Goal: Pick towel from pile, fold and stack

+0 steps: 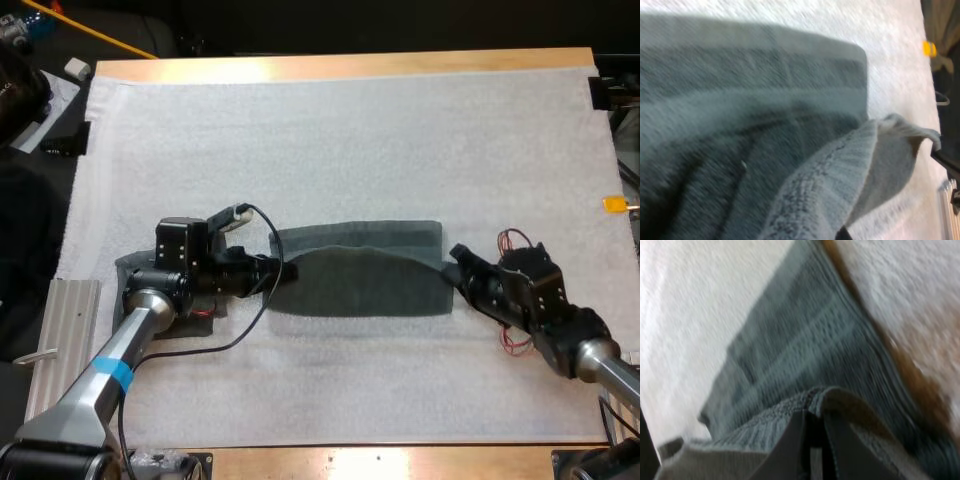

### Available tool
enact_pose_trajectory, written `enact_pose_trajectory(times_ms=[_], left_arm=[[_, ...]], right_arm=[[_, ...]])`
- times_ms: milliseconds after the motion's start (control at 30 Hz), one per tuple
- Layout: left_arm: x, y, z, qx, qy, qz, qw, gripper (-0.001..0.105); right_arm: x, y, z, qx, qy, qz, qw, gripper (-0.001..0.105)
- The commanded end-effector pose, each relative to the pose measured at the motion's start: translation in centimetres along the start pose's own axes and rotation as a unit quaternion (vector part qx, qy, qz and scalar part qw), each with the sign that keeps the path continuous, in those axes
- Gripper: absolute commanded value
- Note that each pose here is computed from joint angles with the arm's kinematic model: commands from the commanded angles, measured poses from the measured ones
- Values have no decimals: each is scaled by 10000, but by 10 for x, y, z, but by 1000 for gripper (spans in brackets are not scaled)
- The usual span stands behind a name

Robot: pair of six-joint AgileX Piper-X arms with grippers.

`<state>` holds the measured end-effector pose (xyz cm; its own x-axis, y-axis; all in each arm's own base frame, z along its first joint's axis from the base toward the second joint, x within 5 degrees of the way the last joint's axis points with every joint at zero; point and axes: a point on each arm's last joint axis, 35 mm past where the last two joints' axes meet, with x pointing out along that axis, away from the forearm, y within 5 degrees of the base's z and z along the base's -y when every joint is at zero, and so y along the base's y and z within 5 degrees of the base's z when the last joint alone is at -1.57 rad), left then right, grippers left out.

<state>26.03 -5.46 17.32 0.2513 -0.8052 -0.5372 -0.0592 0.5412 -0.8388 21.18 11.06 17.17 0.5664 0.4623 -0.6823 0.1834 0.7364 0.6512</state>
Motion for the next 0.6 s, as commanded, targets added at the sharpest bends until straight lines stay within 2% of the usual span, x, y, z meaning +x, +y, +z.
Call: enact_pose_trajectory(times_ms=[0,467,500,567], left_arm=[[1,1,10,83,-164,-102,9998,0],[3,6,26,319,-650,26,9974,0],[3,6,26,321,-656,16,9973,0],[2,5,27,347,-667,-26,9972,2]], right_arm=[[10,4,10,130,-168,138,9997,0],[26,9,20,209,-425,177,9987,1],[26,8,20,211,-428,183,9987,2],[28,8,21,247,-449,223,9984,12]])
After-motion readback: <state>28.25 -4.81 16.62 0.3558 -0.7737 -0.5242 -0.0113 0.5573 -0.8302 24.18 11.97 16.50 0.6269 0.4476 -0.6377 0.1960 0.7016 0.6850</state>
